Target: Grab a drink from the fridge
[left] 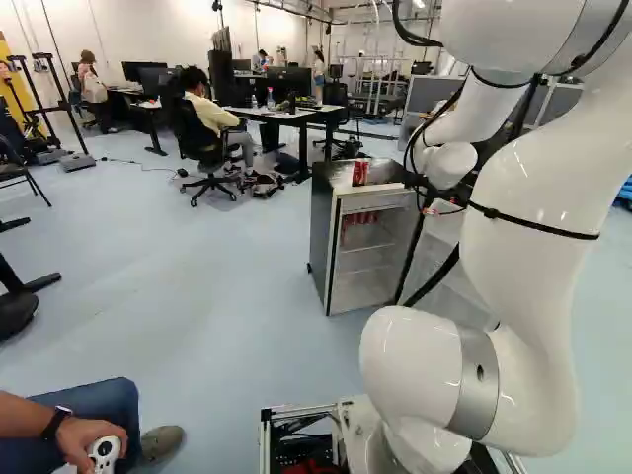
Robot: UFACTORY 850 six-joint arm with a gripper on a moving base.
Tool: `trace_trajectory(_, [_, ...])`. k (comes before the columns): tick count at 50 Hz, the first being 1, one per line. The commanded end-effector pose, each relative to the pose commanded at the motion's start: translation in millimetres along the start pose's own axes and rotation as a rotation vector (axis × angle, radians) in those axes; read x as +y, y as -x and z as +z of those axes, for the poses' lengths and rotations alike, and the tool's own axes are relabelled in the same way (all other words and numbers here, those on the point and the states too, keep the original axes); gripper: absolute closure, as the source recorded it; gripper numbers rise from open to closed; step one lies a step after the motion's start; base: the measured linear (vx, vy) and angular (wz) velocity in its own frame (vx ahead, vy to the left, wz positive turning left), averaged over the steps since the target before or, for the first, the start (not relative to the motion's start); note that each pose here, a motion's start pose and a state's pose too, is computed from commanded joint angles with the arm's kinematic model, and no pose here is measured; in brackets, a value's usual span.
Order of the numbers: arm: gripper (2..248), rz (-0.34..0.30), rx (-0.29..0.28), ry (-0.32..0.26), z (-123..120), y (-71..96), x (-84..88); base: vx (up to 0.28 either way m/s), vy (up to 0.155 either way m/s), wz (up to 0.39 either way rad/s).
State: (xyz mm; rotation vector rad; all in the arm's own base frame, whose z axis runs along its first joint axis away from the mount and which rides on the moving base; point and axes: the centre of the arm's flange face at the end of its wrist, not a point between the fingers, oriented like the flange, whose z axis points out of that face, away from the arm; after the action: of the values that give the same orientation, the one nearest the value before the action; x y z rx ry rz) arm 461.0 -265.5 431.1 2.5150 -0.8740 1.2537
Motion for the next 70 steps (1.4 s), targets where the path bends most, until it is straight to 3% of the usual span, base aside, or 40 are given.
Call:
trace_trajectory(49, [3, 0.083, -0.129, 0.071, -4.8, -52.1, 57.3, 0.0, 0.0, 0.0])
trace_trajectory(70, [3, 0.115, -0.15, 0.1, 16.5, -67.0, 83.3, 0.0, 0.0, 0.0])
